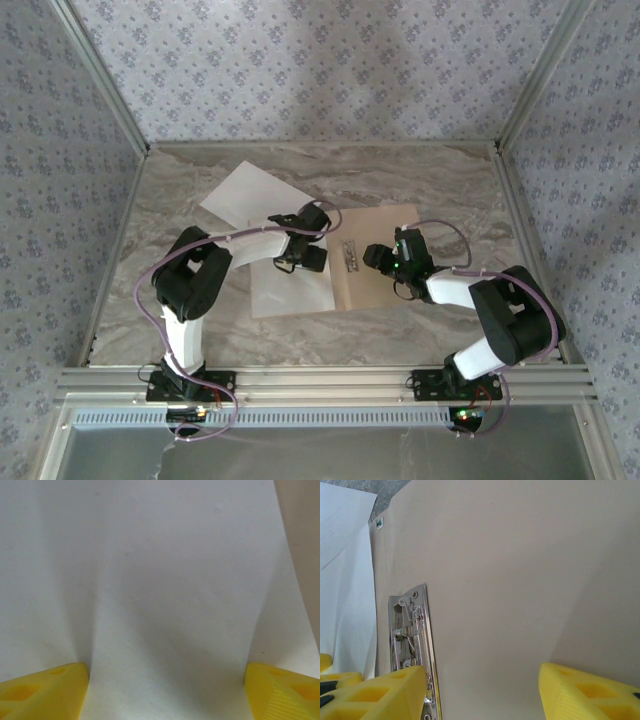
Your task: Put the files into the folder
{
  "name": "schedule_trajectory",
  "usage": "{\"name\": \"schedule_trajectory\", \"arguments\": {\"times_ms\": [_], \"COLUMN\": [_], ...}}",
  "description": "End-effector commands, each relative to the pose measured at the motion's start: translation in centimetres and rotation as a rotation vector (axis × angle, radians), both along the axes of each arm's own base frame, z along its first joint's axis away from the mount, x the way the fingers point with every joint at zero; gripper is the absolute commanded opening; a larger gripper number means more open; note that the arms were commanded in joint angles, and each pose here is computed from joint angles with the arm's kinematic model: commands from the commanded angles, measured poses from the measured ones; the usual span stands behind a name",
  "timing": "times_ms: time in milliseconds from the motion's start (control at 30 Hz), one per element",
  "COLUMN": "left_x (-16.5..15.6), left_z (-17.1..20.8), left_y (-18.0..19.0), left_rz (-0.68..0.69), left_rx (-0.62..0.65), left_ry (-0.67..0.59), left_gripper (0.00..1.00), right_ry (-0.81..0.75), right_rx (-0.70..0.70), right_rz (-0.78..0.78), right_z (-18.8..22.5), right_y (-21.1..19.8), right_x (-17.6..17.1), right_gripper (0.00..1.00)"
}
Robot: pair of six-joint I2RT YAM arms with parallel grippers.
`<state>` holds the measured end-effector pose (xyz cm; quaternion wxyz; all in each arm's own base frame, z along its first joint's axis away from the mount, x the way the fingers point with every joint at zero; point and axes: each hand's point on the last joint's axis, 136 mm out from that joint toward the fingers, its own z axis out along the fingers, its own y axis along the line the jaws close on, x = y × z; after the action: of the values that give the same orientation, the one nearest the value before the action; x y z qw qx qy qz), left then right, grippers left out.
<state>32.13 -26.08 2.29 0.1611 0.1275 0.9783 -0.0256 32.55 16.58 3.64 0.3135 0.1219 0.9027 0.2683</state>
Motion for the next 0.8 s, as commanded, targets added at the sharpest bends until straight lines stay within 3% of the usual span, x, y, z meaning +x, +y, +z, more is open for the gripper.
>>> {"name": "schedule_trajectory", "arguments": {"times_ms": [0, 367, 767], "left_x": [-1.9, -0.8, 0.8], "left_z": [-1.0, 1.8, 4.1], "left_y": [2.0, 1.2, 2.6], "left_rz": [-0.010, 0.016, 0.122], "left_rx": [0.065, 0.024, -0.002], "left_ry": [0.078, 0.034, -0.040], "left_gripper": [0.81, 0.84, 0.85], "right_ry": [0.254, 0.247, 0.238], "right_rx": [-0.073, -0.068, -0.065], "right_rz": [-0.004, 0.007, 0.023], "right_z": [-5.6, -5.2, -4.7], "right_y": [-1.4, -1.0, -0.6], "right_x": [-4.8, -4.6, -4.5], "right_gripper": [0.63, 0.63, 0.63]}}
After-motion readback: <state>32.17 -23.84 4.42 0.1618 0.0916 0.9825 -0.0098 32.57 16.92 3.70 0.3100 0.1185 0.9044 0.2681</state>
